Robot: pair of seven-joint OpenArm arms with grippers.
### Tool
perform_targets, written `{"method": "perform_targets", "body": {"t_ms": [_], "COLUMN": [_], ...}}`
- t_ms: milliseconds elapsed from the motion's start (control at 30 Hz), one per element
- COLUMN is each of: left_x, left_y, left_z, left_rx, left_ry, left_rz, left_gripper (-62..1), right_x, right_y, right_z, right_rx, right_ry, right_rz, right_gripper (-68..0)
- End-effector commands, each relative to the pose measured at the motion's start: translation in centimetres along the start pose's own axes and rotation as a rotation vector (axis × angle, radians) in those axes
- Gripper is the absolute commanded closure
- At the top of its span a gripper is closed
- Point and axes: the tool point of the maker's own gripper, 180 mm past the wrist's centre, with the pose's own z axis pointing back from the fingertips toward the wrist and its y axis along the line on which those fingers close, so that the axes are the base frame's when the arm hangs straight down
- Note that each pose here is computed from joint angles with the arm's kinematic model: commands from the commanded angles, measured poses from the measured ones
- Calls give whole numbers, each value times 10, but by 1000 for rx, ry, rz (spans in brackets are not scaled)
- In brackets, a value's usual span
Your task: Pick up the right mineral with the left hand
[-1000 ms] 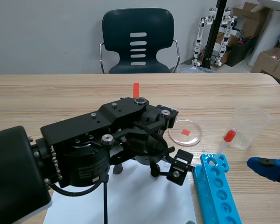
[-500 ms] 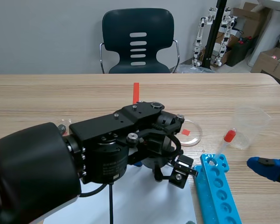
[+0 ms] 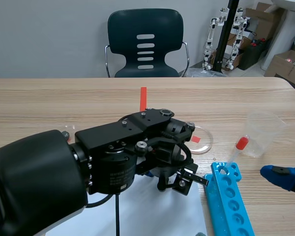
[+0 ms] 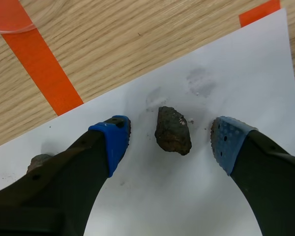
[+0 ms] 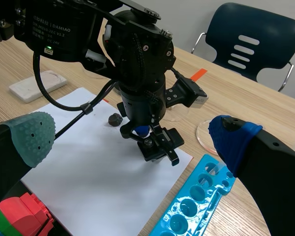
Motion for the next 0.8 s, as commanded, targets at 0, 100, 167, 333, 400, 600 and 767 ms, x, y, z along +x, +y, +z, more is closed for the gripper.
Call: {"method": "perform_targets", "body": {"t_ms": [0, 100, 167, 333, 400, 600, 767], "left_x": [13, 13, 13, 13, 13, 12, 11], "left_y": [-10, -10, -10, -10, -10, -11, -12], "left_z": [7, 7, 7, 7, 7, 7, 7], "left_rx": [-19, -20, -20, -20, -20, -22, -26], "left_ry": [-35, -35, -34, -34, -34, -30, -23], "left_rz": [-10, -10, -10, -10, -10, -9, -6], "left_gripper": [-342, -326, -325, -285, -228, -129, -100], "right_x": [8, 8, 8, 8, 8, 8, 8], "right_y": [-3, -3, -3, -3, -3, -3, -3], "right_z": [-2, -2, -2, -2, -2, -2, -2], "right_rx": [-5, -5, -5, -5, -5, -5, -5], "right_ry": [-34, -34, -34, -34, -34, -34, -34], "right_rz": [1, 1, 1, 1, 1, 1, 1], "right_gripper": [-679, -679, -679, -679, -679, -679, -679]}}
